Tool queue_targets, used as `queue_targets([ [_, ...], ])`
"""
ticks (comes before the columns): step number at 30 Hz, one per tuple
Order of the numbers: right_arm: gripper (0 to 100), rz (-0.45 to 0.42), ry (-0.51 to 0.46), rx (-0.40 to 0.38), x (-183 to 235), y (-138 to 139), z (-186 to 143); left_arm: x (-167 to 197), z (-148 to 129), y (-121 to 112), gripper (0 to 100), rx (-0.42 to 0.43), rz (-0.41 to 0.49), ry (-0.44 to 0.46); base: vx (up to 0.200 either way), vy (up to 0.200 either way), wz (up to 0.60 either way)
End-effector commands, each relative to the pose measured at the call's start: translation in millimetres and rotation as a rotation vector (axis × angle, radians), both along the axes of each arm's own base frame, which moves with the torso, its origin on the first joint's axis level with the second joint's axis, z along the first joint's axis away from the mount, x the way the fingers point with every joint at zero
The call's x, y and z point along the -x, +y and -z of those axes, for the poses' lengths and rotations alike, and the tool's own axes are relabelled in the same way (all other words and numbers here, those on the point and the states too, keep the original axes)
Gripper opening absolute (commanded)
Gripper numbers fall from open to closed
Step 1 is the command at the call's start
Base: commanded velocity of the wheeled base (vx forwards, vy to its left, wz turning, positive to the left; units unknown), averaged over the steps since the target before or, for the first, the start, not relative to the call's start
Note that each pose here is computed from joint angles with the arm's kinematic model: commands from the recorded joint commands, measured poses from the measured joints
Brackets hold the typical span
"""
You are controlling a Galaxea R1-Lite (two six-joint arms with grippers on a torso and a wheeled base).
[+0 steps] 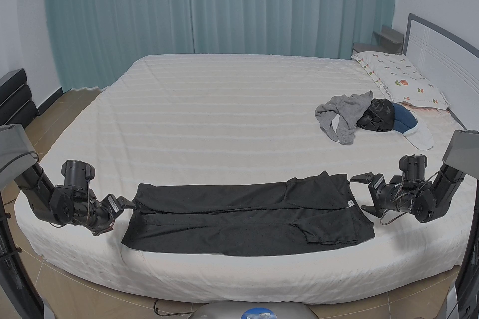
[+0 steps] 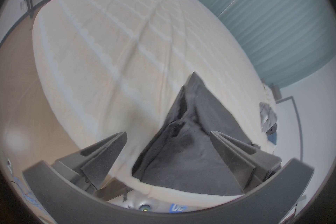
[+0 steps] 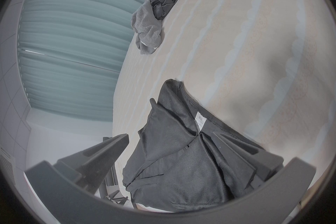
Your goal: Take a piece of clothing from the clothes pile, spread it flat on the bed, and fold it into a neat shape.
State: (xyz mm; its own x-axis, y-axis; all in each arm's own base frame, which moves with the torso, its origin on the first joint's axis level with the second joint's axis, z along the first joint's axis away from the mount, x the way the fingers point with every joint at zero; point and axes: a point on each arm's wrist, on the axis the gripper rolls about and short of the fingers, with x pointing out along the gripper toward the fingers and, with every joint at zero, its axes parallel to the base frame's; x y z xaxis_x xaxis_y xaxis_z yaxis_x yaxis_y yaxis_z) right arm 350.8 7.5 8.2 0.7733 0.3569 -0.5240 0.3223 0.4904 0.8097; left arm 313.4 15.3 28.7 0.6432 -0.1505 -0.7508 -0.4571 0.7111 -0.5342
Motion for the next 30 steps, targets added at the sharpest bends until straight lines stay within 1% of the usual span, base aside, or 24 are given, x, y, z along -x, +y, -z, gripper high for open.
queue_targets([
  [1, 100, -0.007, 0.002, 0.001, 0.0, 2.2, 0.8, -10.7, -1.9, -7.3, 100, 0.012, 0.017, -0.043, 0.0, 0.0, 0.0],
  [3, 100, -0.007, 0.002, 0.001, 0.0, 2.2, 0.8, -10.7, -1.9, -7.3, 100, 0.012, 0.017, -0.043, 0.0, 0.0, 0.0],
  [4, 100, -0.007, 0.002, 0.001, 0.0, 2.2, 0.8, -18.5, 10.3, -14.0, 100, 0.011, 0.037, -0.043, 0.0, 0.0, 0.0],
  [8, 100, -0.01, 0.004, 0.003, 0.0, 2.8, 1.9, -23.3, 26.6, -20.9, 100, -0.003, 0.056, -0.036, 0.0, 0.0, 0.0],
  [12, 100, -0.014, 0.004, 0.003, 0.0, 3.8, 1.9, -26.6, 28.1, -22.0, 100, -0.002, 0.056, -0.069, 0.0, 0.0, 0.0],
  [17, 100, -0.014, 0.007, 0.003, 0.0, 3.8, 3.0, -28.4, 32.1, -26.7, 100, -0.006, 0.076, -0.077, 0.0, 0.0, 0.0],
  [21, 100, -0.014, 0.008, 0.003, 0.0, 3.8, 3.5, -28.7, 38.0, -27.3, 100, -0.011, 0.087, -0.064, 0.0, 0.0, 0.0],
  [22, 100, -0.014, 0.008, 0.003, 0.0, 3.8, 3.5, -28.7, 38.0, -27.3, 0, -0.011, 0.087, -0.064, 0.0, 0.0, 0.0],
  [27, 100, -0.014, 0.008, 0.003, 0.0, 3.8, 3.5, -31.1, 44.8, -25.6, 0, -0.028, 0.09, -0.052, 0.0, 0.0, 0.0],
  [30, 100, -0.012, 0.005, 0.004, -0.4, 3.8, 2.7, -33.8, 44.9, -22.5, 0, -0.041, 0.067, -0.054, 0.0, 0.0, 0.0],
])
